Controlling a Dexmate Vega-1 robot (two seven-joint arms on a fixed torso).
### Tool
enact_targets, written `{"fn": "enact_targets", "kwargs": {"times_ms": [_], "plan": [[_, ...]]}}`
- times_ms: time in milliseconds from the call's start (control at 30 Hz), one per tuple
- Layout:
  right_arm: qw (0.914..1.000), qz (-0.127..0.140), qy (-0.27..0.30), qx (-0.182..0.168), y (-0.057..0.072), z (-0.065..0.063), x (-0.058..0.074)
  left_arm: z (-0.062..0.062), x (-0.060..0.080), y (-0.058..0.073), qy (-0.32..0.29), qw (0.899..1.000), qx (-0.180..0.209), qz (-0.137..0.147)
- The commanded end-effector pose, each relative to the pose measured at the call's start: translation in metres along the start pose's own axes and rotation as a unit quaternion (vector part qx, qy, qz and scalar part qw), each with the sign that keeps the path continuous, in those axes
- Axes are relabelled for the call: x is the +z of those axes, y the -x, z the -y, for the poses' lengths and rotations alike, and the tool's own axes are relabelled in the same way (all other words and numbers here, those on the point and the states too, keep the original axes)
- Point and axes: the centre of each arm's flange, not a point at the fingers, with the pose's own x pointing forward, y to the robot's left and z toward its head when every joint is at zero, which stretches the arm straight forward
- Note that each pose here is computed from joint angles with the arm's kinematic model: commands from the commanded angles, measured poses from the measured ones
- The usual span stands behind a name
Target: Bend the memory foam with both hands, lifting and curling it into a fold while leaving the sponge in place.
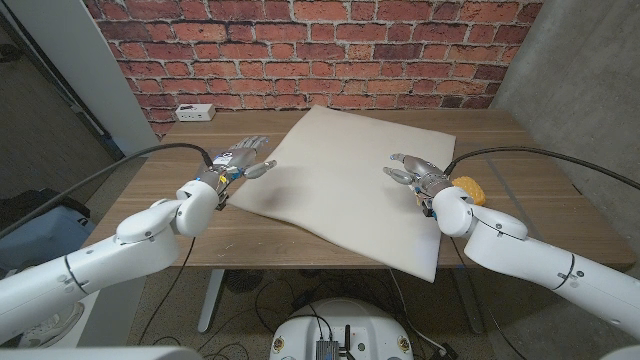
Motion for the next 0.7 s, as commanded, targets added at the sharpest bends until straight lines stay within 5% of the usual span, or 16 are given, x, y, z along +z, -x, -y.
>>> {"fn": "enact_targets", "kwargs": {"times_ms": [33,700], "plan": [[0.9993,-0.01,0.037,-0.002,0.026,-0.009,0.011,0.007,0.004,0.012,-0.043,0.999,-0.021,0.0],[0.9979,-0.035,0.054,0.001,0.069,-0.029,0.033,0.013,-0.002,0.021,-0.076,0.995,-0.06,0.009]]}}
